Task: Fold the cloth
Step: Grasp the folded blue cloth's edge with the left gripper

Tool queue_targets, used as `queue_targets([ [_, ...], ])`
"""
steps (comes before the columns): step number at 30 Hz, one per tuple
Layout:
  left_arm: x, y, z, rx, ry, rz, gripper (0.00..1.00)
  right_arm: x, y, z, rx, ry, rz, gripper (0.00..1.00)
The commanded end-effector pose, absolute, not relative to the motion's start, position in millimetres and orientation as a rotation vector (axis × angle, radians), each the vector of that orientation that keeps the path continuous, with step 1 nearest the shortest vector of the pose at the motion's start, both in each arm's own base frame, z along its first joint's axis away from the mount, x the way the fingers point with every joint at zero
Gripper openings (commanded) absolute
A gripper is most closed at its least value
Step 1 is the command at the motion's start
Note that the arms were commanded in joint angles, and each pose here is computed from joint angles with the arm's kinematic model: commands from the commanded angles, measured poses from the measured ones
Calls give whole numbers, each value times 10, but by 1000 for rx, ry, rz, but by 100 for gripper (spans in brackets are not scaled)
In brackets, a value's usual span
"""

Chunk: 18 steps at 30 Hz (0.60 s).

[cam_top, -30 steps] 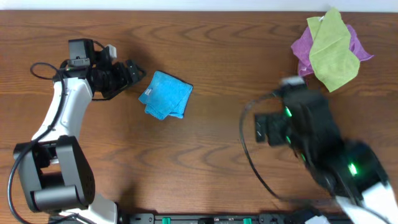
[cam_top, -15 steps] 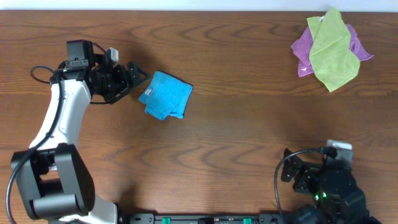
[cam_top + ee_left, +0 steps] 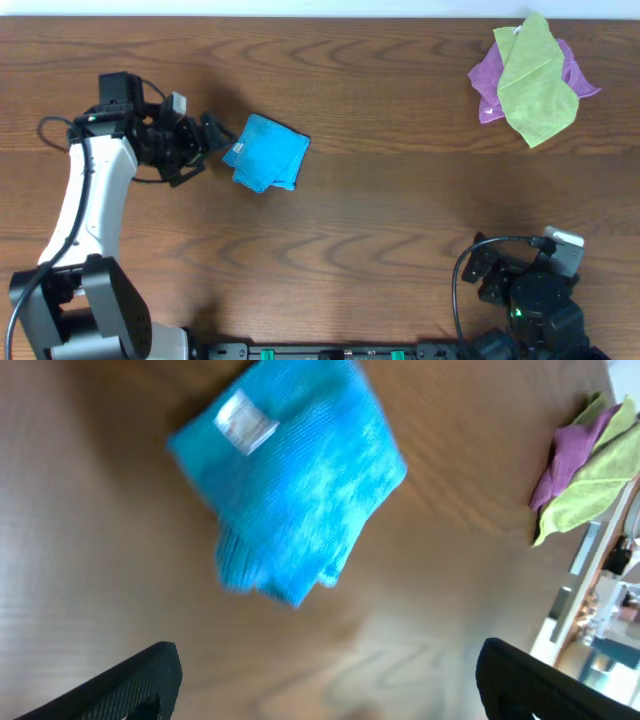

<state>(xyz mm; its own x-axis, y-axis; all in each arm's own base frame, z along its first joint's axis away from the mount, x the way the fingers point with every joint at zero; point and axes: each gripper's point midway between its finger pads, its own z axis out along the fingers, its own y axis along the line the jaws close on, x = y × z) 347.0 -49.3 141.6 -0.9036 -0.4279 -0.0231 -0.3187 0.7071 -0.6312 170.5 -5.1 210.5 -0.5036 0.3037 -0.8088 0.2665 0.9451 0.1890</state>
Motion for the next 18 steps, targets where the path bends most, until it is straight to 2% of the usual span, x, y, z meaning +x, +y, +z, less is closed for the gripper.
queue_targets([
  [1, 3393, -433, 1728, -580, 2684, -946, 95, 1710, -95, 2113, 433, 2106, 32, 99],
  [9, 2853, -404, 2066, -643, 2664, -821, 95, 1710, -95, 2112, 433, 2106, 32, 99],
  [15, 2470, -471, 1816, -810, 2619, -852, 95, 1699, -101, 2097, 431, 2114, 26, 99],
  [18, 2432, -516, 1628, -874, 2555, -907, 95, 1690, -105, 2085, 430, 2119, 21, 99],
])
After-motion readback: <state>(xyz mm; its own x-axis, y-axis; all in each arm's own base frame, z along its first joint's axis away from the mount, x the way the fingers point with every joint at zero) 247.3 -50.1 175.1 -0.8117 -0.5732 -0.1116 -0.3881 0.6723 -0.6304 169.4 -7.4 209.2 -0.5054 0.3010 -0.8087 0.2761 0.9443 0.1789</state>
